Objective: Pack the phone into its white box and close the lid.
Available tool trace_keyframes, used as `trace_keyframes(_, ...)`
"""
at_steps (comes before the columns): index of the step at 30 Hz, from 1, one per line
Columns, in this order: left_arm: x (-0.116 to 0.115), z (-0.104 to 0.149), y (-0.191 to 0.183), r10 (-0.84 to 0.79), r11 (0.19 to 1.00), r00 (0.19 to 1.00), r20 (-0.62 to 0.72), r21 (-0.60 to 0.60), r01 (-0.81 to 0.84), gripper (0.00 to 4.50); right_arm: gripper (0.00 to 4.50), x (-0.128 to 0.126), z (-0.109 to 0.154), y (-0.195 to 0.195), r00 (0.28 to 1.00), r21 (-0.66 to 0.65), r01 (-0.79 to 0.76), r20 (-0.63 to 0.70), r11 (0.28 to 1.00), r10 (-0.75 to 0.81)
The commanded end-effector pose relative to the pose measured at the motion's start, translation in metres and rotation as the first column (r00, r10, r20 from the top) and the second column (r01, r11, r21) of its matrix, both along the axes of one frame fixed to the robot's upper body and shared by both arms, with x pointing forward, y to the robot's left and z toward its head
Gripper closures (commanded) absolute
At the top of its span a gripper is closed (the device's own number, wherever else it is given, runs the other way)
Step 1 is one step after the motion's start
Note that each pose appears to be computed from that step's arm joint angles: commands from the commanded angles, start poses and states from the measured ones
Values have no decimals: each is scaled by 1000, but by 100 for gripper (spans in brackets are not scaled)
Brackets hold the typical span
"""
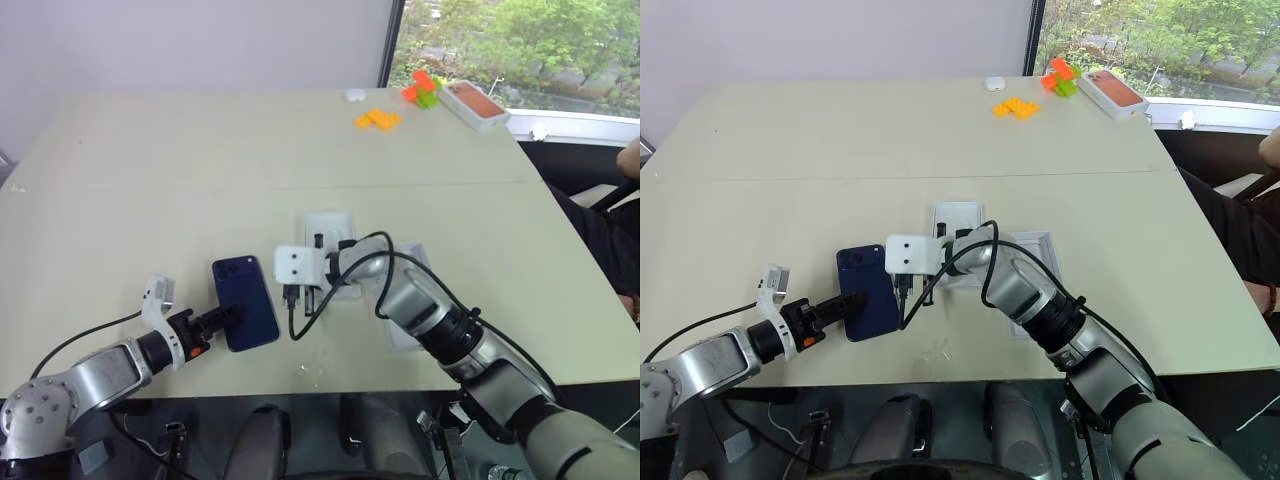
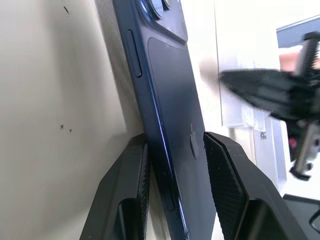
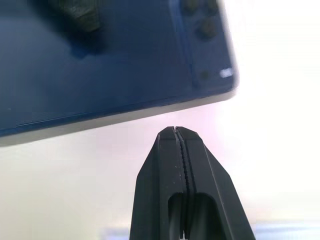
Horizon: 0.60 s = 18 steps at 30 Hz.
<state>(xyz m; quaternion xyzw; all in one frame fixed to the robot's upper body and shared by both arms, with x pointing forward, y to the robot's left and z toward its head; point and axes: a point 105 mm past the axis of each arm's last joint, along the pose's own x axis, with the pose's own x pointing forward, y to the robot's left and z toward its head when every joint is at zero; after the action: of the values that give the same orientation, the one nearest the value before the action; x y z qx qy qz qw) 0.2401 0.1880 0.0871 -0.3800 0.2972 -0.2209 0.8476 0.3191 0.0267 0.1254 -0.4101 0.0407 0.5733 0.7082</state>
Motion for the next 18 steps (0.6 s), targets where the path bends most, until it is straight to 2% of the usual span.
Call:
trace_keyframes(1,1,12,0,6,999,999,42,-32,-5,405,450,-1,31,-1,997,62,-7,71,998,3)
trace_keyframes(2,1,12,0,6,999,999,45,-37,-4,446,450,-1,34,-3,997,70,0,75,998,-5)
trace_keyframes(3,1,13,-1,6,999,999,47,-40,-4,449,450,-2,37,-5,997,75,5,78,997,-10)
trace_keyframes(9,3,24,0,25,996,995,97,-84,-17,449,450,-1,50,-25,993,108,70,82,992,-79)
trace_keyframes(12,8,37,10,87,988,986,141,-140,-67,449,450,0,57,-42,989,125,126,65,984,-135)
trace_keyframes(15,15,48,20,133,983,976,174,-151,-107,449,450,3,67,-59,977,190,209,1,959,-213)
trace_keyframes(18,21,60,18,117,987,969,218,-130,-90,449,450,2,60,-81,963,176,269,-60,947,-263)
